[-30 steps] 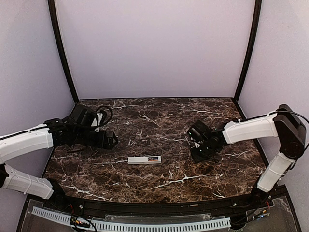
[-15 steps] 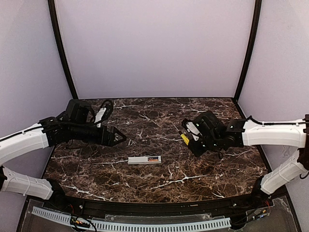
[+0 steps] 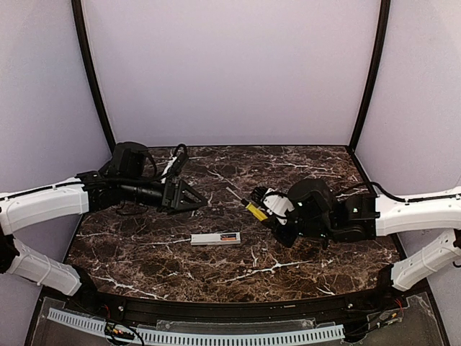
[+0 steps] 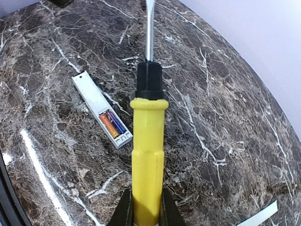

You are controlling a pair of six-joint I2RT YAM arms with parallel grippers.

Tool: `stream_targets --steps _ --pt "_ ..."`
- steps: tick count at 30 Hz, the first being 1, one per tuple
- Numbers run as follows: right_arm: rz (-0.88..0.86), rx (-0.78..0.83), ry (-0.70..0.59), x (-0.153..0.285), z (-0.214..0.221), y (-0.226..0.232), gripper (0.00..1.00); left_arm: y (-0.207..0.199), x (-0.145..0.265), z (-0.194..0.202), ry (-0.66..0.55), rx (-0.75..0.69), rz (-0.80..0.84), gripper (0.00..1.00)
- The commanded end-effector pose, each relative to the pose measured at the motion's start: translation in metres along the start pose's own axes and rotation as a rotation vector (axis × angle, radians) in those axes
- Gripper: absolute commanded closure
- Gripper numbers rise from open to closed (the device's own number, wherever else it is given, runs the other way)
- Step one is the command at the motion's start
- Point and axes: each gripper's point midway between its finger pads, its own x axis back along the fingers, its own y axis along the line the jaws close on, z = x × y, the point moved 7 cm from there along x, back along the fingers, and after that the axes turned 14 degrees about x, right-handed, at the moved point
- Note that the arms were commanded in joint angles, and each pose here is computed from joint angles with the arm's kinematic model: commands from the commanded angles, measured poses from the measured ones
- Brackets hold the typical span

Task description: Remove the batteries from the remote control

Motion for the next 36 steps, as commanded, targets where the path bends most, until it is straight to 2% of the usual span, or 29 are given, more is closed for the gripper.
stream_targets --steps 1,8,17,23,30,36 --pt "0.019 0.101 -0.086 0.003 -0.013 0.011 1.0 -0.017 -0.005 -0.007 0.044 0.009 0.124 0.3" --pt "-0.012 0.182 -0.131 0.002 -0.026 0.027 1.0 -0.014 -0.014 -0.008 0.086 0.041 0.151 0.37" --pt "-0.039 0.227 -0.12 -0.007 -0.033 0.038 1.0 -0.008 -0.026 -0.003 0.133 0.045 0.154 0.44" --pt "-0.043 0.235 -0.113 -0.009 -0.035 0.041 1.0 -0.002 -0.035 0.001 0.162 0.052 0.143 0.55" --pt "-0.05 0.24 -0.102 -0.012 -0.036 0.043 1.0 0.001 -0.042 0.005 0.188 0.05 0.142 0.62" --pt "-0.052 0.25 -0.095 -0.016 -0.038 0.045 1.0 0.007 -0.045 0.007 0.196 0.055 0.126 0.76"
